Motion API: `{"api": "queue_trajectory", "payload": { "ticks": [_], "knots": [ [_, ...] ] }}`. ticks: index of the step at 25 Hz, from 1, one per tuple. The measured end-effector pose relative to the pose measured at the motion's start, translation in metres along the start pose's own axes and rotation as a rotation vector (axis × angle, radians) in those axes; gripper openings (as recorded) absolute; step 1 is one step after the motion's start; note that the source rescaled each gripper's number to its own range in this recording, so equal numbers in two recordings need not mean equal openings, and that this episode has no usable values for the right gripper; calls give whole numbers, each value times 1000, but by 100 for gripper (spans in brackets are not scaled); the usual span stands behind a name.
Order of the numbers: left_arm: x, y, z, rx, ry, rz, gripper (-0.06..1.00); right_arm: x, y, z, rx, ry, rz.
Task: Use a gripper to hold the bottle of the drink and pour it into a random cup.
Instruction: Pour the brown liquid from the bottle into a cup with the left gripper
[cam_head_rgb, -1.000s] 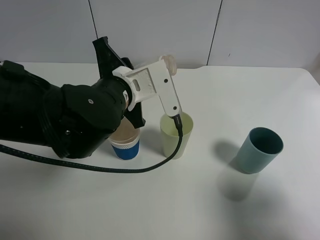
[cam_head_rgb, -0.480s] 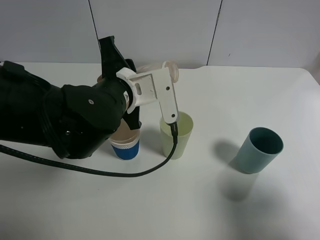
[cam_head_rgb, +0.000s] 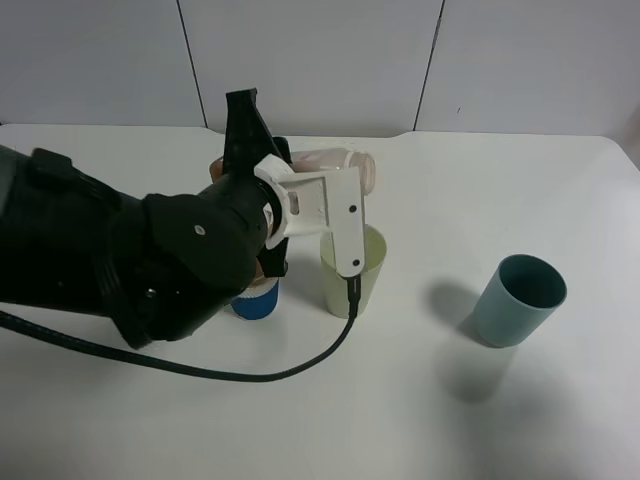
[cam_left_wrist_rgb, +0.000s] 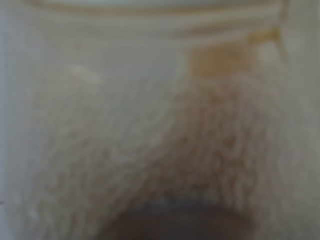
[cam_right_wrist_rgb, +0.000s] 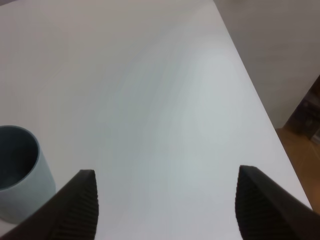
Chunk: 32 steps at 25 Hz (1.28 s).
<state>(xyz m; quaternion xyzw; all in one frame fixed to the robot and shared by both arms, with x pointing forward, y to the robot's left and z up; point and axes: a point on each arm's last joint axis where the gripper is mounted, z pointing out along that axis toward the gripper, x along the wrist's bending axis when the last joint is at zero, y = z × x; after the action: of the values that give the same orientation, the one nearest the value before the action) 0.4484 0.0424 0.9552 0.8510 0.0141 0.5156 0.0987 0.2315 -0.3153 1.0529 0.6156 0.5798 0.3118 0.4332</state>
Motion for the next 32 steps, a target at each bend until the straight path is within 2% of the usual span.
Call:
{"api": "queue_trajectory", "payload": {
  "ticks": [6, 32],
  "knots": [
    [-12, 0, 6, 15, -22, 32, 0, 0, 0, 0, 0, 0, 0],
    [-7, -4, 8, 55, 21, 135, 0, 0, 0, 0, 0, 0, 0]
  ]
}}
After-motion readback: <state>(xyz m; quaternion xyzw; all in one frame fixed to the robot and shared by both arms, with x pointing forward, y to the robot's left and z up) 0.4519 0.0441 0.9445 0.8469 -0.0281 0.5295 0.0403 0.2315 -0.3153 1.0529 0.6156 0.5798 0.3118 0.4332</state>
